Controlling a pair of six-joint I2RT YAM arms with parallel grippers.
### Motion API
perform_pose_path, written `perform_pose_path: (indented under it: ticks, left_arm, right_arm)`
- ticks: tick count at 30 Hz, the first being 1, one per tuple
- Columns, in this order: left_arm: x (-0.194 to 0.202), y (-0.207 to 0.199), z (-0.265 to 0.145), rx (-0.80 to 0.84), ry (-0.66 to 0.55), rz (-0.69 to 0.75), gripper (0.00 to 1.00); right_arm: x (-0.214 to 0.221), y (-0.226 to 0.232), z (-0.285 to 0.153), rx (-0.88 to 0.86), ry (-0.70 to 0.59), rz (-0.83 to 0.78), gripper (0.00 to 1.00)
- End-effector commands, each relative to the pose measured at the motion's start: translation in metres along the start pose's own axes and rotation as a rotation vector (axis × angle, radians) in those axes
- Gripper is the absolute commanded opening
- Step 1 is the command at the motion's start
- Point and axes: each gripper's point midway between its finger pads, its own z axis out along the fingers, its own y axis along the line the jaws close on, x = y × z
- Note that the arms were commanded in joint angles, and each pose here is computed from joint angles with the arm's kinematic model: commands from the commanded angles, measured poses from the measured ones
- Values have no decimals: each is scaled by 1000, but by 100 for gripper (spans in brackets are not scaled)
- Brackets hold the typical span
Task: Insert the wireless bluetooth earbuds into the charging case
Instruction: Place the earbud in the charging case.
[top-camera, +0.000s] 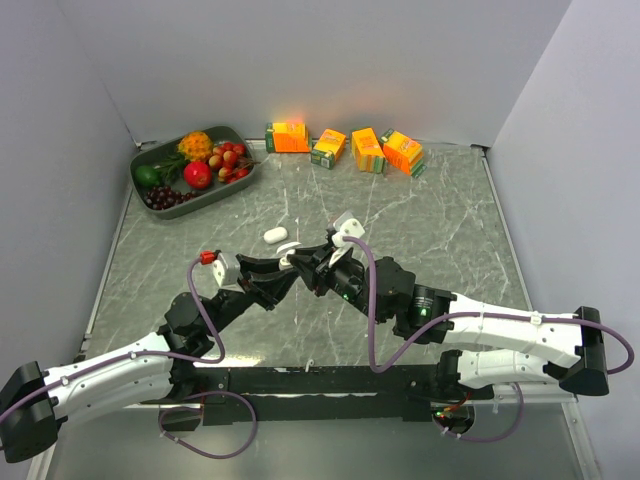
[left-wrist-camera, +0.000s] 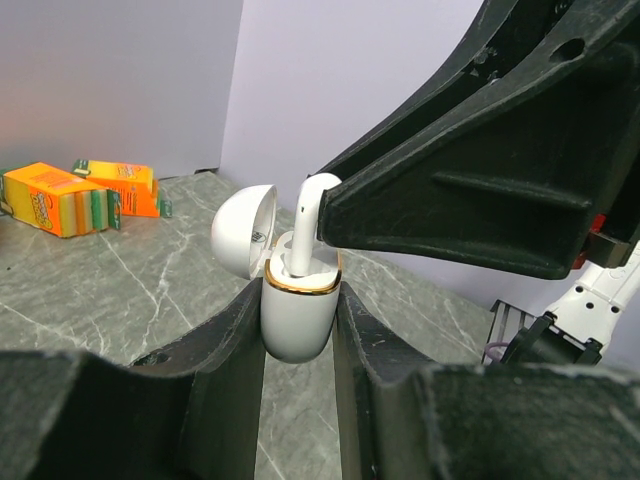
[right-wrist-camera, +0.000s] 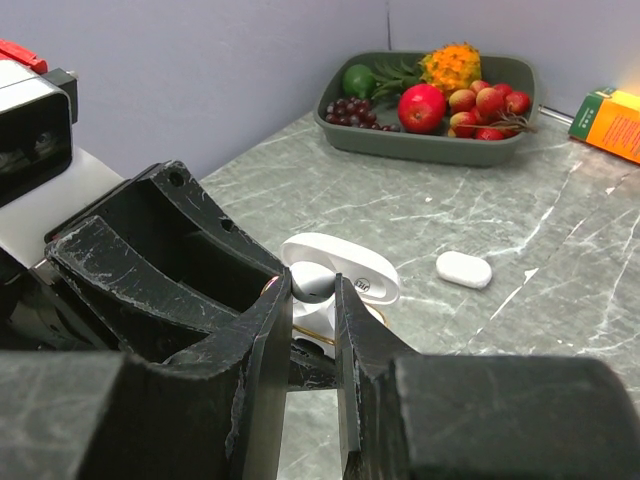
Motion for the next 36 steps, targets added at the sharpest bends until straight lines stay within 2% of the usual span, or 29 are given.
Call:
perform_pose_path:
  ticks: [1,11,19,24,27,30,36]
  left_arm:
    - [-23,-10,3,33,-78,-18,1]
    - [-23,-9,5,33,-78,-19,1]
    - [-23,-9,4,31,-77,-18,1]
    - [-22,-8,4,28,-77,-18,1]
    - [-22,-7,3,23,-76,-18,1]
    - [-21,-7,3,20,-74,-17,1]
    - [-18,-1,0,-9,-61,0,1]
  right_arm:
    - [-14,9,-2,-32,-8,13,4]
    - [-13,14,-2,-53,-2,24,1]
    - [-13,10,-4,-28,3,26,27]
    - [-26,4,-8,2,-24,37,48]
    - [-36,0,-13,16,-43,41,57]
    - [-47,-5,-20,34,-64,56,62]
    - [-61,-29,-46,110,-98,88,66]
